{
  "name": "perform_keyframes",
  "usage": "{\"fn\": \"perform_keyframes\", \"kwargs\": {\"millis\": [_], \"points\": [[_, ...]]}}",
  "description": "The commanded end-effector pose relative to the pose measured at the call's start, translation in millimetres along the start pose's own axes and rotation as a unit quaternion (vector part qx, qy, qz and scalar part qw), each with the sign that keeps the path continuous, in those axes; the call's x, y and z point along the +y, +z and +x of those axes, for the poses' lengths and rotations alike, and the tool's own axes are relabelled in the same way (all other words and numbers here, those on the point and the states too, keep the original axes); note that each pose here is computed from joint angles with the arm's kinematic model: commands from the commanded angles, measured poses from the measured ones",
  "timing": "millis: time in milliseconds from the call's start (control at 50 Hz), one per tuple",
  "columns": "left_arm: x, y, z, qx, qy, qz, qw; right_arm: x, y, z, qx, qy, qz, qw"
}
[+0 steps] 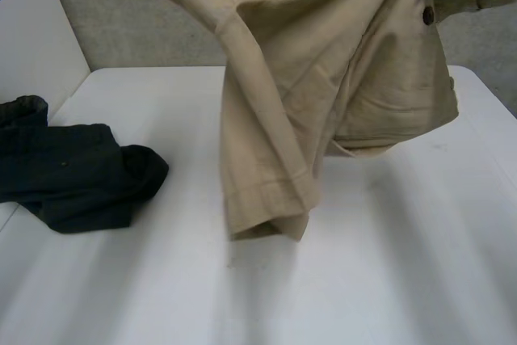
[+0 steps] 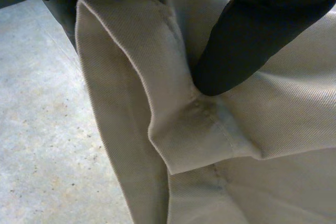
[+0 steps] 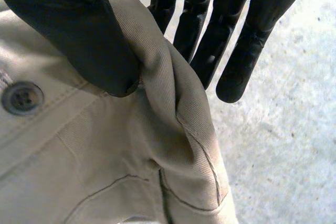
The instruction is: Fold the laundry.
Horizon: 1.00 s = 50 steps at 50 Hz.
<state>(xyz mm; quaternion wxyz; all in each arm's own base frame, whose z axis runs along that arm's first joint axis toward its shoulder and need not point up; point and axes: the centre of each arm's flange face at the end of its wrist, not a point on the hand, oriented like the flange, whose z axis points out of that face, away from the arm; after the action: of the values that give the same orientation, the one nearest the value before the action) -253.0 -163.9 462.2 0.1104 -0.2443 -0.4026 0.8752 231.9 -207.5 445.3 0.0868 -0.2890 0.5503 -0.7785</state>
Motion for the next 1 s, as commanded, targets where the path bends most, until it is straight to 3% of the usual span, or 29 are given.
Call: {"fn": "perform_keyframes", "kwargs": {"millis": [20,140,320,420,540,620,740,820,900,1000], "points": [[8.3,-5.3,9.9,0.019,-0.014,-0.031,0.999,-10.2,-11.4,-3.2,-0.015,-0.029,0.003,0.999],[37.5,-4.0,13.4,0.022,-0.014,-0.069,0.997,6.4,-6.3,-9.7,-0.036,-0.023,-0.025,0.999],[177.9,7.6,34.1,0.043,-0.025,-0.222,0.974,103.4,44.3,-28.7,-0.078,-0.011,-0.144,0.986],[236.5,23.5,43.2,0.031,-0.017,-0.228,0.973,147.8,70.9,-47.1,-0.089,-0.007,-0.175,0.98],[282.3,42.7,19.5,-0.083,0.022,-0.222,0.971,176.3,94.4,-81.0,-0.099,-0.012,-0.129,0.987],[282.3,36.0,16.7,-0.114,0.033,-0.239,0.964,175.2,93.8,-78.8,-0.079,-0.007,-0.124,0.989],[246.8,14.4,37.6,-0.084,0.018,-0.241,0.967,171.8,73.9,-48.5,-0.018,-0.014,-0.165,0.986],[222.4,-13.7,70.8,-0.036,0.001,-0.256,0.966,185.0,50.6,-31.9,-0.006,-0.017,-0.231,0.973],[203.6,-55.6,111.6,0.036,-0.017,-0.295,0.955,208.9,28.3,-30.2,-0.02,-0.009,-0.302,0.953],[186.2,-104.2,155.8,0.119,-0.047,-0.336,0.933,228.7,19.1,-28.7,-0.021,0.002,-0.319,0.948]]}}
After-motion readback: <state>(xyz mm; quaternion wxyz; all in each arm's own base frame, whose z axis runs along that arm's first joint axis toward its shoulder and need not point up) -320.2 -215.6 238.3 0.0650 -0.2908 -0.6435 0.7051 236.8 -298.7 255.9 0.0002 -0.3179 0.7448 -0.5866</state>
